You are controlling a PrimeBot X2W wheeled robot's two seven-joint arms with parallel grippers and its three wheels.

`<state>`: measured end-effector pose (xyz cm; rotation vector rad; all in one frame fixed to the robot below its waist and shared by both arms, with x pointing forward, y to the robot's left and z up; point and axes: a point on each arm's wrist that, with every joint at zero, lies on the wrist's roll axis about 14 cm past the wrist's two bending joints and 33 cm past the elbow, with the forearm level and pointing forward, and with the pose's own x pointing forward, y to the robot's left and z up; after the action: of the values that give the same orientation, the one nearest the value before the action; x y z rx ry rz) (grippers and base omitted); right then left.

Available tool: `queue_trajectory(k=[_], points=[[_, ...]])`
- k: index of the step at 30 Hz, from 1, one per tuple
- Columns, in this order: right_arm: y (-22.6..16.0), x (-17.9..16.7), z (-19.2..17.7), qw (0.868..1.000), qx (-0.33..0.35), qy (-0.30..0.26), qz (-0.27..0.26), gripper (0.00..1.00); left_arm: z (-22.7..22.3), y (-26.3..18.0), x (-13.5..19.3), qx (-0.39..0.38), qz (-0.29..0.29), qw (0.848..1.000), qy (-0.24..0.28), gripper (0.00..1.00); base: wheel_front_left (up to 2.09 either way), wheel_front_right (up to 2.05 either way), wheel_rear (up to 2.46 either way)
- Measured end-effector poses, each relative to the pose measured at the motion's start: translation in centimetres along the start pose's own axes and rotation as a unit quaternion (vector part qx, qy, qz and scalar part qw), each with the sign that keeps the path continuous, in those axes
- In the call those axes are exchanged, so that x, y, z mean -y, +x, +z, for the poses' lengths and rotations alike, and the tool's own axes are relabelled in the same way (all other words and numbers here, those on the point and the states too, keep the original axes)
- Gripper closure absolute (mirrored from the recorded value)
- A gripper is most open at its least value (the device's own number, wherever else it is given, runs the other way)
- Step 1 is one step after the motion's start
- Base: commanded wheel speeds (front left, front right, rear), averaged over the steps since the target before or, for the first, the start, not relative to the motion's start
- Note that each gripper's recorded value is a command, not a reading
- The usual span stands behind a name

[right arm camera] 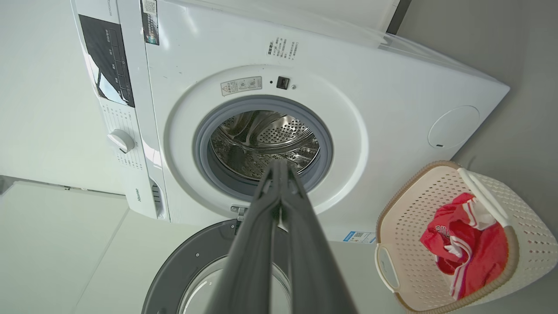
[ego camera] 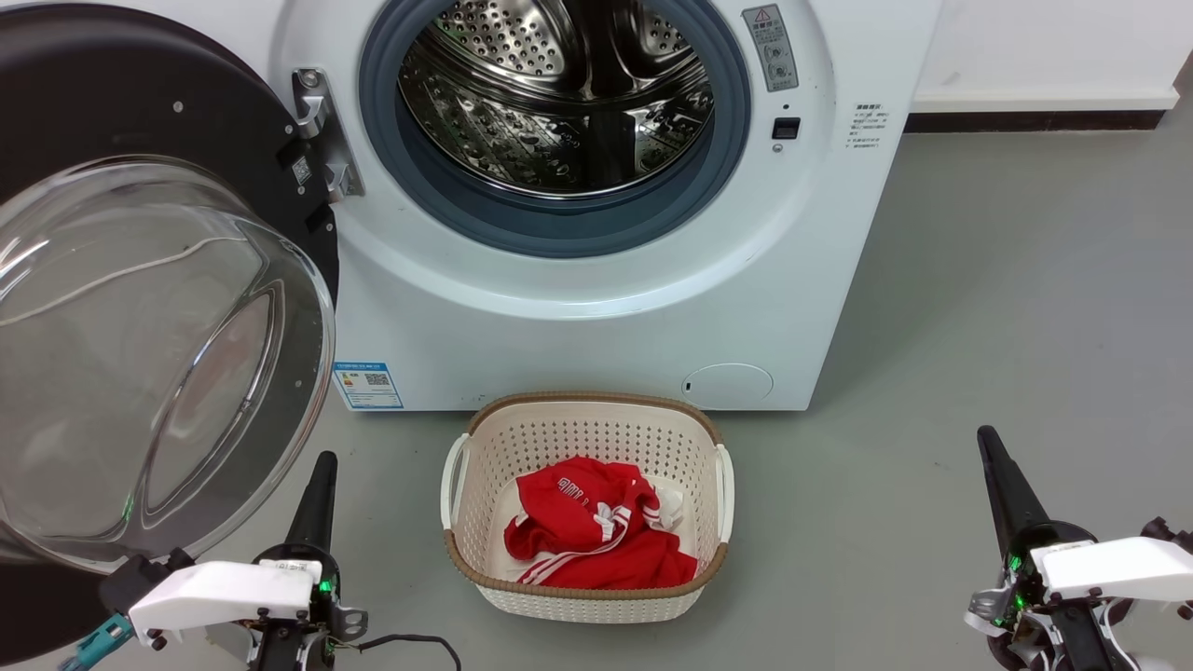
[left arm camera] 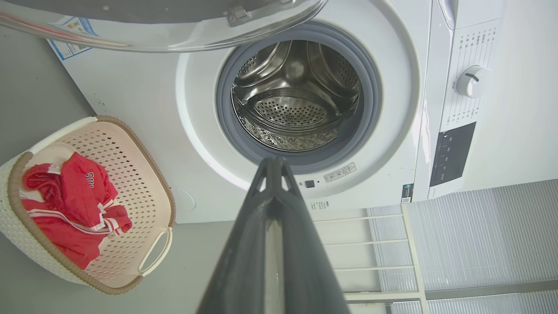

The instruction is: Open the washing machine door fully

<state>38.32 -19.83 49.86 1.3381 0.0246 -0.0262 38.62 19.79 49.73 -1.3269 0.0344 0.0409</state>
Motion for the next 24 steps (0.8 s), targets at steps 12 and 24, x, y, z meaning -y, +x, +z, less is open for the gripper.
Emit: queue_trajectory(k=[12, 24], points=[[0.11, -0.12, 0.13, 0.999, 0.000, 0.048, 0.003, 1.00, 0.08, -0.02, 0.11, -0.002, -0.006, 0.999, -0.051, 1.00, 0.00, 0.00, 0.00], [0.32, -0.41, 0.26, 0.996, -0.001, 0.092, 0.009, 1.00, 0.23, 0.11, 0.47, -0.003, -0.014, 0.995, -0.096, 1.00, 0.00, 0.00, 0.00]])
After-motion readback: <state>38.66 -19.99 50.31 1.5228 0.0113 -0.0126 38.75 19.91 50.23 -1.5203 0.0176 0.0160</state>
